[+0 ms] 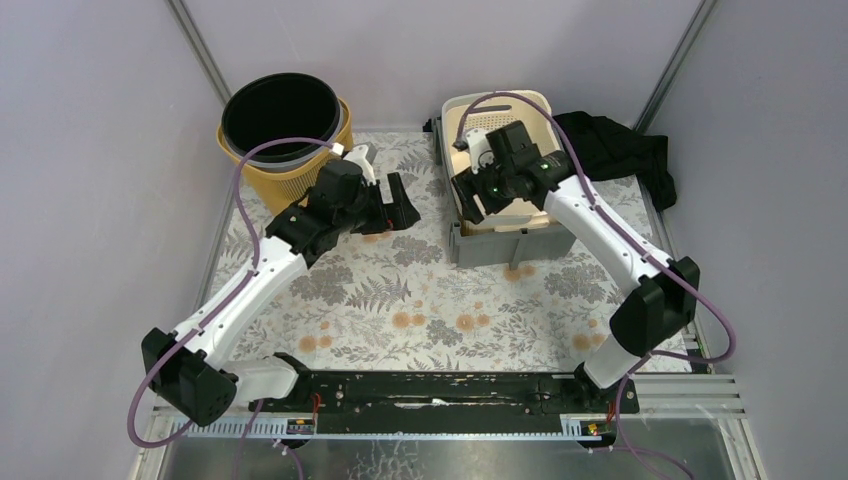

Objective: Turn the large container upside down

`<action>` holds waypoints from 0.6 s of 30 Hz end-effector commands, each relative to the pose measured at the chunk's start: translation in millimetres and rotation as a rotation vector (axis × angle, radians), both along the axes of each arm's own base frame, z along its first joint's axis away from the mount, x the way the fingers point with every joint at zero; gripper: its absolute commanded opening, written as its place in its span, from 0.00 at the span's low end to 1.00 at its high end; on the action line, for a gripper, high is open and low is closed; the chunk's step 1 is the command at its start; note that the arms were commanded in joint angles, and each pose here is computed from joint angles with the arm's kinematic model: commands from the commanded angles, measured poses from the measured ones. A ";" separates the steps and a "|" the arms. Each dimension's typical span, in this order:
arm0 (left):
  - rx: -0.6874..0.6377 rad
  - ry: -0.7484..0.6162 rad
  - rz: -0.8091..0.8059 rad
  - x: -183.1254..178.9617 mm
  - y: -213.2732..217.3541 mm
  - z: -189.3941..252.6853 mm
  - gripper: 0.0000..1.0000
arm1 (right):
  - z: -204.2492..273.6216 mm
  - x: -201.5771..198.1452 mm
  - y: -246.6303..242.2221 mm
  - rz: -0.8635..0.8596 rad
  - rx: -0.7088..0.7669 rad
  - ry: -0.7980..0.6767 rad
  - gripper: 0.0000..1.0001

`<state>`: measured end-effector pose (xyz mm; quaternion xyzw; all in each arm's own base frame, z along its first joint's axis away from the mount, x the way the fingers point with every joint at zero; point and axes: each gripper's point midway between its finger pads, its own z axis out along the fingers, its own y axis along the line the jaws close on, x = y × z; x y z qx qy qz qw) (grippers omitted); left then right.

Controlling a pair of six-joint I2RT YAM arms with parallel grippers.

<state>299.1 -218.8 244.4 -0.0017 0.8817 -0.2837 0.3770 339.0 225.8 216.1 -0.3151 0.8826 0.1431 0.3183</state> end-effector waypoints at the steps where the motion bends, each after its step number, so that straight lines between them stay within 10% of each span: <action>1: 0.028 -0.016 0.004 -3.5 6.0 -1.9 1.00 | 4.9 3.0 21.2 0.047 -0.007 -0.049 0.75; 18: 0.034 -0.021 0.022 -10.8 13.8 -3.4 1.00 | -19.8 33.1 3.0 -0.177 -0.183 -0.038 0.44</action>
